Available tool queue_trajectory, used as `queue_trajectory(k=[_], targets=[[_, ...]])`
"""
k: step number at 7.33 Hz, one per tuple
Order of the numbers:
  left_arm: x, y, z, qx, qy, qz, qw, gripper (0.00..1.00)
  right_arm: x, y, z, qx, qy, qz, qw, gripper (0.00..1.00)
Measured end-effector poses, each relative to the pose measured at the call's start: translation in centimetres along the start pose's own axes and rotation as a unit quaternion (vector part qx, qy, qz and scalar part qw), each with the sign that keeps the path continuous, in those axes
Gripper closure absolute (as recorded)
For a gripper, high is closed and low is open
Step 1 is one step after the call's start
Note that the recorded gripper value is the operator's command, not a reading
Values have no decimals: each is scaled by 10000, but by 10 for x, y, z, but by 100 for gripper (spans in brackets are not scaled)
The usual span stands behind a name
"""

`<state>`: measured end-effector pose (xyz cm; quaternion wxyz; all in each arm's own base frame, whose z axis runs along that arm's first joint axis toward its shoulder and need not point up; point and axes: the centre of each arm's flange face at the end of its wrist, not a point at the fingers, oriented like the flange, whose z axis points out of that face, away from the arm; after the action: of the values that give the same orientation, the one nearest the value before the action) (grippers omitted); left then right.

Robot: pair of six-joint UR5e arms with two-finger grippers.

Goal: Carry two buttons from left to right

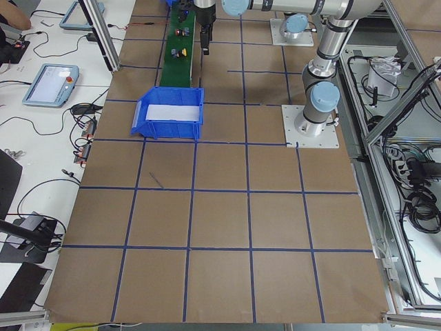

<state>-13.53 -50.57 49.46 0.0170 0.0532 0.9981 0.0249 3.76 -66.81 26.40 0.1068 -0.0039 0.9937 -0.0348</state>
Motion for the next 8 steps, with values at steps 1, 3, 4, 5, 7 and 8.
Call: queue_trajectory(k=[1, 3, 4, 5, 7, 8], targets=[[0, 0, 0, -1, -3, 0, 10000, 0, 0, 0, 1, -4, -3, 0, 10000, 0], [-1, 0, 0, -2, -7, -5, 10000, 0, 0, 0, 1, -11, -7, 2, 10000, 0], [-1, 0, 0, -3, -10, -6, 10000, 0, 0, 0, 2, -19, -9, 6, 10000, 0], [-1, 0, 0, -7, -11, -7, 10000, 0, 1, 0, 3, -22, -10, 8, 10000, 0], [-1, 0, 1, -8, -9, -8, 10000, 0, 1, 1, 2, -31, -10, 10, 10000, 0], [-1, 0, 0, -7, -10, -7, 10000, 0, 1, 1, 2, -41, -10, 14, 10000, 0]])
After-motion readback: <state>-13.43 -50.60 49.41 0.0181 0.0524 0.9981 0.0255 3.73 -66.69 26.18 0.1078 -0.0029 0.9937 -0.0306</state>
